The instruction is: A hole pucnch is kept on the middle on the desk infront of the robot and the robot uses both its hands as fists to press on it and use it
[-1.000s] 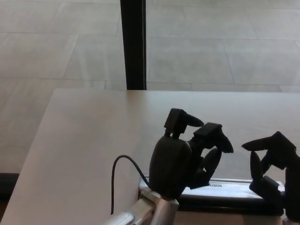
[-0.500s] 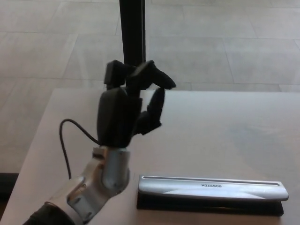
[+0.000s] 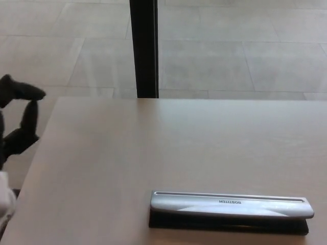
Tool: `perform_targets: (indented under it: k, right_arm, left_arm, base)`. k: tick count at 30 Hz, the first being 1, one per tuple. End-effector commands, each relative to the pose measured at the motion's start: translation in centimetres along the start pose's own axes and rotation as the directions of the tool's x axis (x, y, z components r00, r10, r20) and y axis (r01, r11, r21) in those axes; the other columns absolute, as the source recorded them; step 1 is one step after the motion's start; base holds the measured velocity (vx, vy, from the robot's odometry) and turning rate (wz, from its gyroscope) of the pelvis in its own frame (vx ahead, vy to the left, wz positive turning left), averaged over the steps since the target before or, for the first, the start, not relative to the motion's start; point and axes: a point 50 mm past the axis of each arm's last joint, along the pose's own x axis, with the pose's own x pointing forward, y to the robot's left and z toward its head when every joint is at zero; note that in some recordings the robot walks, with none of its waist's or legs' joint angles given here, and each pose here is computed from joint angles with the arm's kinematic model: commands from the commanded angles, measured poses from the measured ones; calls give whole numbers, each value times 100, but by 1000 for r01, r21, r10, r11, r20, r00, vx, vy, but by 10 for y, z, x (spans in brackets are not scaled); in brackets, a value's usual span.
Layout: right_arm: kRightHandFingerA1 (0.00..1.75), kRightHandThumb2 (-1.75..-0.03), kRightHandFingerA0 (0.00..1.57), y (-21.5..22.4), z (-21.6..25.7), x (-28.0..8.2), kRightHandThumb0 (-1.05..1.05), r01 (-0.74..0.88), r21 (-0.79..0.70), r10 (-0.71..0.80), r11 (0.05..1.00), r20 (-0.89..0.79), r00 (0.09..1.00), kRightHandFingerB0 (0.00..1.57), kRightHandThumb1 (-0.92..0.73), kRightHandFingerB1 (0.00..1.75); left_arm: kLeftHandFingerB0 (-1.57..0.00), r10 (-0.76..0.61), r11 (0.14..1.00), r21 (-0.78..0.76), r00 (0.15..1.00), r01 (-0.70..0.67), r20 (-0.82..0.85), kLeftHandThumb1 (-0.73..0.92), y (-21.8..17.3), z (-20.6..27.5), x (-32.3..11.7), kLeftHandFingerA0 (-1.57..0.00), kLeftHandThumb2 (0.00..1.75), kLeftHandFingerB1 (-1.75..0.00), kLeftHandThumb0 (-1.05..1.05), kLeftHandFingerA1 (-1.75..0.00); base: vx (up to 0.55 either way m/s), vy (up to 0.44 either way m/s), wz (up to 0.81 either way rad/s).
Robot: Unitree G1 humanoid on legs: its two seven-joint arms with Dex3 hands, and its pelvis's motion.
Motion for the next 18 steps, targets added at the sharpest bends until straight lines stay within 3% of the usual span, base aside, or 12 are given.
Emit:
perform_targets:
  k: [1,4,5,7,8,9,11,12,13,14,16,18]
  right_arm:
    - [174,-73,104,-178,-101,-97,-41,633,-104,-491,767,-730,476,77,-71,85]
    - [172,-79,101,-159,-112,-123,-39,605,-189,-504,774,-762,407,86,-67,79]
    - [150,-93,107,-148,-115,-132,-41,610,-204,-510,766,-770,383,95,-53,90]
    - [150,-93,107,-143,-116,-137,-41,611,-213,-513,762,-775,370,95,-53,90]
    - [169,-94,90,-123,-119,-146,-29,591,-220,-497,776,-790,358,96,-57,86]
    - [168,-93,86,-115,-121,-150,-30,598,-203,-477,776,-808,346,93,-57,90]
    - [168,-93,86,-103,-124,-157,-30,605,-179,-447,776,-833,327,93,-57,90]
    - [141,-89,57,-94,-124,-160,-36,612,-163,-428,774,-847,315,84,-62,91]
    - [144,-93,62,-87,-125,-164,-33,596,-170,-417,785,-856,305,83,-60,86]
    - [120,-89,54,-75,-126,-176,-28,596,-172,-400,784,-875,272,80,-64,80]
    - [100,-93,45,-62,-127,-191,-28,591,-181,-371,786,-903,217,73,-65,78]
    - [87,-91,42,-51,-128,-201,-31,622,-183,-347,762,-925,153,71,-65,78]
  left_arm:
    - [-110,120,952,-94,638,-291,-761,42,203,-138,-114,-123,87,-118,-72,-162]
    - [-112,131,940,-49,490,-339,-862,33,202,-157,-150,-129,99,-119,-65,-151]
    - [-110,139,942,-25,458,-334,-878,27,200,-162,-163,-140,99,-115,-54,-141]
    - [-110,138,937,-29,445,-347,-885,27,197,-164,-171,-140,99,-115,-54,-141]
    - [-103,159,940,16,397,-340,-904,27,189,-169,-186,-143,101,-102,-55,-141]
    - [-109,157,933,12,376,-361,-913,20,185,-171,-190,-130,103,-120,-61,-153]
    - [-109,153,921,8,342,-389,-927,20,179,-175,-196,-130,103,-120,-61,-153]
    - [-110,149,924,9,337,-381,-930,17,174,-175,-201,-127,103,-124,-62,-159]
    - [-104,159,918,24,312,-396,-937,19,170,-177,-206,-146,101,-113,-54,-149]
    - [-93,156,925,43,273,-377,-949,25,161,-180,-219,-121,105,-110,-51,-162]
    - [-93,126,950,55,220,-306,-967,20,151,-182,-240,-136,101,-99,-44,-141]
    - [-90,92,982,63,162,-180,-983,30,144,-184,-259,-132,105,-95,-51,-140]
  base:
    - [0,0,0]
    - [0,0,0]
    - [0,0,0]
    - [0,0,0]
    - [0,0,0]
    - [0,0,0]
    - [0,0,0]
    - [0,0,0]
    - [0,0,0]
    - [0,0,0]
    - [0,0,0]
    - [0,0,0]
